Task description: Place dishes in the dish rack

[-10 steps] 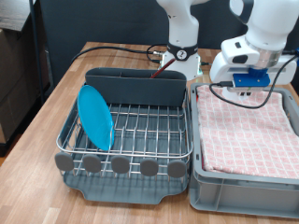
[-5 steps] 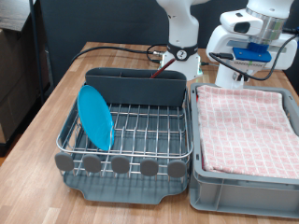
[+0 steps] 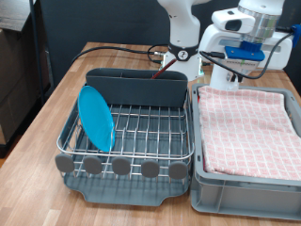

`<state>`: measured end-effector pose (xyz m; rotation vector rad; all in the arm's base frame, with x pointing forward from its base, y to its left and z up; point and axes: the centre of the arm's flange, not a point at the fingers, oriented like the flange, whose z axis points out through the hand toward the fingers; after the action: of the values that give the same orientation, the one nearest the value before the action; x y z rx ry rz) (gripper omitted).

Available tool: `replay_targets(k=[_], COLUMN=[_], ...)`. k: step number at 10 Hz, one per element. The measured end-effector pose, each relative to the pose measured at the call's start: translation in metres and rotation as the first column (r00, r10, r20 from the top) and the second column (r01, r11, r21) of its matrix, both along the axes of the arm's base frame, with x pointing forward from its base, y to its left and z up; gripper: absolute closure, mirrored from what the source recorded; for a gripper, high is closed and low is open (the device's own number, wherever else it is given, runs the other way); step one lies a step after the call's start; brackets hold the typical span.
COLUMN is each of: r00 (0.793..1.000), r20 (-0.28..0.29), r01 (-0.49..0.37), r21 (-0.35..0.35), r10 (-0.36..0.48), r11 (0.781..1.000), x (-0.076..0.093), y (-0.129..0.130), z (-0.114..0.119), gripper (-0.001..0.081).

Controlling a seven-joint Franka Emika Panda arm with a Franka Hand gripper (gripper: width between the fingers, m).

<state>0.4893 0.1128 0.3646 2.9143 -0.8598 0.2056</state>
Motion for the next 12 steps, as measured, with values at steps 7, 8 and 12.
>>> replay_targets(k=[7,8,12], r00=[0.989,0.988,0.991], r20=[0.146,0.153,0.137], r01=[0.017,0.027,-0.001], r21=[0.003,0.008,0.026], r10=[-0.017,-0.028,-0.003], r11=[1.000,1.000,1.000], x=[0.039,0.041,0.067], y=[-0.052,-0.055,-0.077], z=[0.022,0.021,0.011], gripper=[0.0734,0.0734,0.0734])
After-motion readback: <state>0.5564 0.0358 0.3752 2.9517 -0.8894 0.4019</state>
